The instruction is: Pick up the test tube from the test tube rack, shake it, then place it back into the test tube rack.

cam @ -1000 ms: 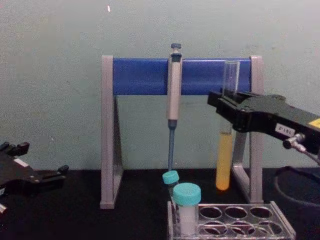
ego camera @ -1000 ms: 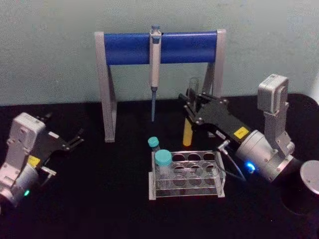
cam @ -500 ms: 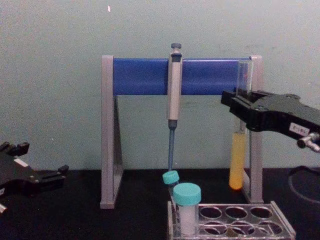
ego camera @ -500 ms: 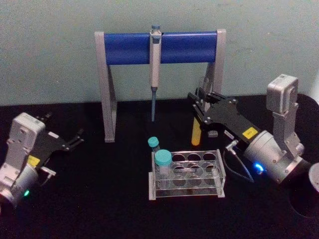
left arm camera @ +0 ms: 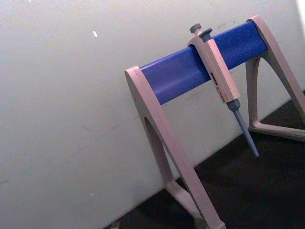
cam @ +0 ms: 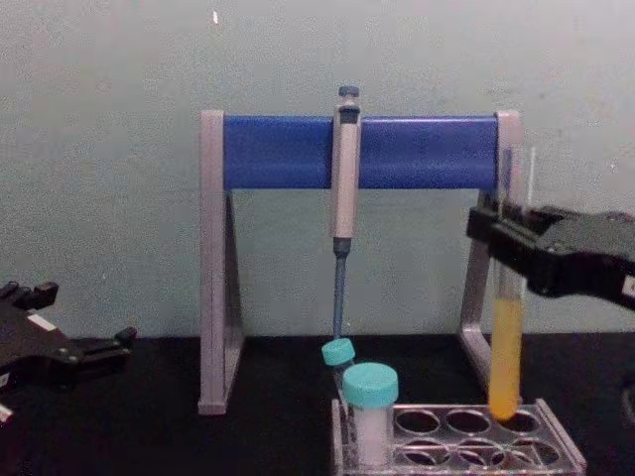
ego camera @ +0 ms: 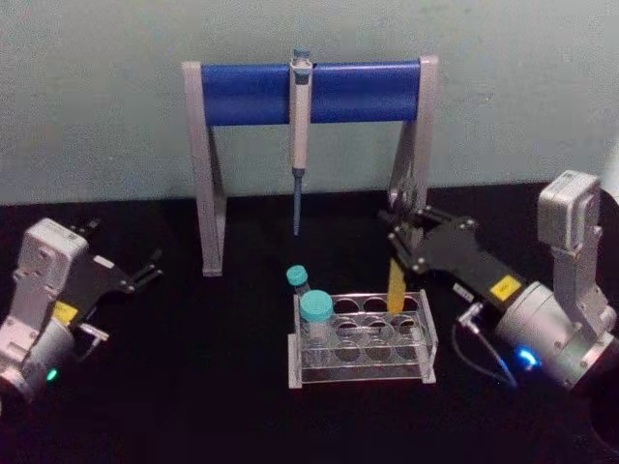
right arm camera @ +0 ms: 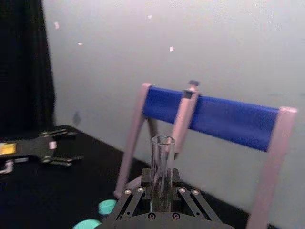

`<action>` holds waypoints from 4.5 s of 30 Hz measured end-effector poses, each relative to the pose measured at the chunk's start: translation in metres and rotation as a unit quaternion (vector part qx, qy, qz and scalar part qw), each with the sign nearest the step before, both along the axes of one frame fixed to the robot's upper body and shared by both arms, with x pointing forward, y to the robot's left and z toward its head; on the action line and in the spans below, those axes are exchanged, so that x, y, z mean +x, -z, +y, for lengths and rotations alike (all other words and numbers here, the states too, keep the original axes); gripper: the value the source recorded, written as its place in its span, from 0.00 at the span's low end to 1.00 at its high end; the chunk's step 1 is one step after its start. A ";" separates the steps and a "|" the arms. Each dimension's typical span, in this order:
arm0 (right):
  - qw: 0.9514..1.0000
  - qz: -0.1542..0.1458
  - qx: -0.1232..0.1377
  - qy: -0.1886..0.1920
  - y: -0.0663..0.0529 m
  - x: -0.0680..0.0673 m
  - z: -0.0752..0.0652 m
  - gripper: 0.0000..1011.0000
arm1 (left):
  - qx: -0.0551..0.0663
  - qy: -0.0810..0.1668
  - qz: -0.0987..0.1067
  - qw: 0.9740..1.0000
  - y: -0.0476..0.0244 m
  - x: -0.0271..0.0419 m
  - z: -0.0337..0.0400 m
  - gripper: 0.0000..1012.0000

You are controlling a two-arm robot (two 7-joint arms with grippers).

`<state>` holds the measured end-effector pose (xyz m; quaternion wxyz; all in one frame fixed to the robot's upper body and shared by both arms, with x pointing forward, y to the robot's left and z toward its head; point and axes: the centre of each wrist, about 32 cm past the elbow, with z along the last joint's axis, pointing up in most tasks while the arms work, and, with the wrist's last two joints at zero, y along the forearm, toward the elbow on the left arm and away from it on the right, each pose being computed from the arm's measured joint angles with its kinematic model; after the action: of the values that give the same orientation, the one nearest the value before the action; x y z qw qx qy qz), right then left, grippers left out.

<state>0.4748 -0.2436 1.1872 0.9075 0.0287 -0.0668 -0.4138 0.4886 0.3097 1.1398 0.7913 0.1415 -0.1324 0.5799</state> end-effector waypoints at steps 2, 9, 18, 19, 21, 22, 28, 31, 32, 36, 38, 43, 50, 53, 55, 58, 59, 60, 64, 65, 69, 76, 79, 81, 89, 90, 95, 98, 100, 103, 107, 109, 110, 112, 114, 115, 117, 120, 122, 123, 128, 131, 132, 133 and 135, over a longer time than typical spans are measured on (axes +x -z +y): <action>1.000 0.002 0.000 -0.010 0.001 -0.001 0.002 0.23 | 0.000 0.000 0.000 1.000 0.0000 0.0000 0.0000 0.99; 0.999 0.005 0.011 -0.053 0.003 0.003 0.019 0.23 | 0.000 0.000 0.000 1.000 0.0000 0.0000 0.0000 0.99; 0.998 -0.012 0.024 -0.057 0.000 0.022 0.031 0.23 | 0.000 0.000 0.000 1.000 0.0000 0.0000 0.0000 0.99; 0.998 -0.015 0.026 -0.052 0.000 0.026 0.031 0.23 | 0.000 0.000 0.000 1.000 0.0000 0.0000 0.0000 0.99; 0.998 -0.018 0.028 -0.046 -0.001 0.029 0.031 0.23 | 0.000 0.000 0.000 1.000 0.0000 0.0000 0.0000 0.99; 0.998 -0.019 0.028 -0.044 -0.001 0.030 0.031 0.23 | 0.000 0.000 0.000 1.000 0.0000 0.0000 0.0000 0.99; 0.999 -0.025 0.032 -0.022 -0.002 0.034 0.025 0.23 | 0.000 0.000 0.000 1.000 0.0000 0.0000 0.0000 0.99; 0.999 -0.025 0.033 -0.013 -0.002 0.034 0.022 0.23 | 0.000 0.000 0.000 1.000 0.0000 0.0000 0.0000 0.99; 0.999 -0.025 0.033 -0.011 -0.001 0.034 0.021 0.23 | 0.000 0.000 0.000 1.000 0.0000 0.0000 0.0000 0.99; 0.999 -0.026 0.034 -0.005 -0.002 0.034 0.018 0.23 | 0.000 0.000 0.000 1.000 0.0000 0.0000 0.0000 0.99; 0.999 -0.026 0.034 -0.004 -0.002 0.034 0.018 0.23 | 0.000 0.000 0.000 1.000 0.0000 0.0000 0.0000 0.99; 0.999 -0.027 0.035 -0.003 -0.002 0.034 0.017 0.23 | 0.000 0.000 0.000 1.000 0.0000 0.0000 0.0000 0.99; 0.999 -0.026 0.036 -0.003 -0.002 0.034 0.017 0.23 | 0.000 0.000 0.000 1.000 0.0000 0.0000 0.0000 0.99; 0.999 -0.026 0.036 -0.003 -0.002 0.034 0.017 0.23 | 0.000 0.000 0.000 1.000 0.0000 0.0000 0.0000 0.99; 0.999 -0.025 0.036 -0.003 -0.001 0.033 0.017 0.23 | 0.000 0.000 0.000 1.000 0.0000 0.0000 0.0000 0.99; 0.999 -0.024 0.034 -0.007 -0.001 0.031 0.016 0.23 | 0.000 0.000 0.000 1.000 0.0000 0.0000 0.0000 0.99; 0.999 -0.023 0.034 -0.009 -0.001 0.030 0.016 0.23 | 0.000 0.000 0.000 1.000 0.0000 0.0000 0.0000 0.99; 0.999 -0.023 0.033 -0.010 -0.001 0.029 0.016 0.23 | 0.000 0.000 0.000 1.000 0.0000 0.0000 0.0000 0.99; 0.999 -0.021 0.031 -0.022 -0.001 0.024 0.013 0.23 | 0.000 0.000 0.000 1.000 0.0000 0.0000 0.0000 0.99; 0.999 -0.021 0.031 -0.028 0.000 0.022 0.012 0.23 | 0.000 0.000 0.000 1.000 0.0000 0.0000 0.0000 0.99; 0.998 -0.021 0.031 -0.047 0.000 0.017 0.008 0.23 | 0.000 0.000 0.000 1.000 0.0000 0.0000 0.0000 0.99; 0.997 -0.013 0.039 -0.073 0.005 0.009 0.003 0.23 | 0.000 0.000 0.000 1.000 0.0000 0.0000 0.0000 0.99; 0.996 -0.010 0.041 -0.078 0.006 0.007 0.002 0.23 | 0.000 0.000 0.000 1.000 0.0000 0.0000 0.0000 0.99; 0.996 -0.007 0.044 -0.083 0.008 0.005 0.001 0.23 | 0.000 0.000 0.000 1.000 0.0000 0.0000 0.0000 0.99; 0.994 0.003 0.053 -0.099 0.012 0.003 0.005 0.23 | 0.000 0.000 0.000 1.000 0.0000 0.0000 0.0000 0.99; 0.994 0.004 0.052 -0.099 0.013 0.002 0.005 0.23 | 0.000 0.000 0.000 1.000 0.0000 0.0000 0.0000 0.99; 0.994 0.009 0.052 -0.100 0.016 0.004 0.007 0.23 | 0.000 0.000 0.000 1.000 0.0000 0.0000 0.0000 0.99; 0.994 0.011 0.051 -0.098 0.017 0.005 0.007 0.23 | 0.000 0.000 0.000 1.000 0.0000 0.0000 0.0000 0.99; 0.994 0.014 0.051 -0.095 0.019 0.006 0.008 0.23 | 0.000 0.000 0.000 1.000 0.0000 0.0000 0.0000 0.99; 0.994 0.017 0.050 -0.094 0.020 0.007 0.008 0.23 | 0.000 0.000 0.000 1.000 0.0000 0.0000 0.0000 0.99; 0.994 0.025 0.049 -0.091 0.023 0.008 0.009 0.23 | 0.000 0.000 0.000 1.000 0.0000 0.0000 0.0000 0.99; 0.994 0.029 0.048 -0.090 0.026 0.008 0.010 0.23 | 0.000 0.000 0.000 1.000 0.0000 0.0000 0.0000 0.99; 0.994 0.029 0.048 -0.090 0.026 0.008 0.010 0.23 | 0.000 0.000 0.000 1.000 0.0000 0.0000 0.0000 0.99; 0.994 0.032 0.046 -0.088 0.027 0.009 0.011 0.23 | 0.000 0.000 0.000 1.000 0.0000 0.0000 0.0000 0.99; 0.995 0.034 0.044 -0.086 0.029 0.009 0.011 0.23 | 0.000 0.000 0.000 1.000 0.0000 0.0000 0.0000 0.99; 0.995 0.037 0.042 -0.084 0.030 0.009 0.011 0.23 | 0.000 0.000 0.000 1.000 0.0000 0.0000 0.0000 0.99; 0.995 0.040 0.041 -0.083 0.032 0.009 0.012 0.23 | 0.000 0.000 0.000 1.000 0.0000 0.0000 0.0000 0.99; 0.995 0.043 0.037 -0.082 0.034 0.010 0.013 0.23 | 0.000 0.000 0.000 1.000 0.0000 0.0000 0.0000 0.99; 0.995 0.046 0.034 -0.081 0.036 0.010 0.013 0.23 | 0.000 0.000 0.000 1.000 0.0000 0.0000 0.0000 0.99; 0.995 0.047 0.034 -0.080 0.036 0.010 0.014 0.23 | 0.000 0.000 0.000 1.000 0.0000 0.0000 0.0000 0.99; 0.995 0.052 0.031 -0.077 0.040 0.012 0.015 0.23 | 0.000 0.000 0.000 1.000 0.0000 0.0000 0.0000 0.99; 0.995 0.055 0.030 -0.075 0.042 0.012 0.016 0.23 | 0.000 0.000 0.000 1.000 0.0000 0.0000 0.0000 0.99; 0.995 0.056 0.029 -0.075 0.043 0.012 0.016 0.23 | 0.000 0.000 0.000 1.000 0.0000 0.0000 0.0000 0.99; 0.995 0.069 0.025 -0.070 0.050 0.014 0.019 0.23 | 0.000 0.000 0.000 1.000 0.0000 0.0000 0.0000 0.99; 0.995 0.072 0.024 -0.069 0.052 0.015 0.019 0.23 | 0.000 0.000 0.000 1.000 0.0000 0.0000 0.0000 0.99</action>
<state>0.4894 -0.2243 1.1353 0.9352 0.0246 0.0108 -0.3531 0.4886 0.3097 1.1398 0.7913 0.1415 -0.1325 0.5799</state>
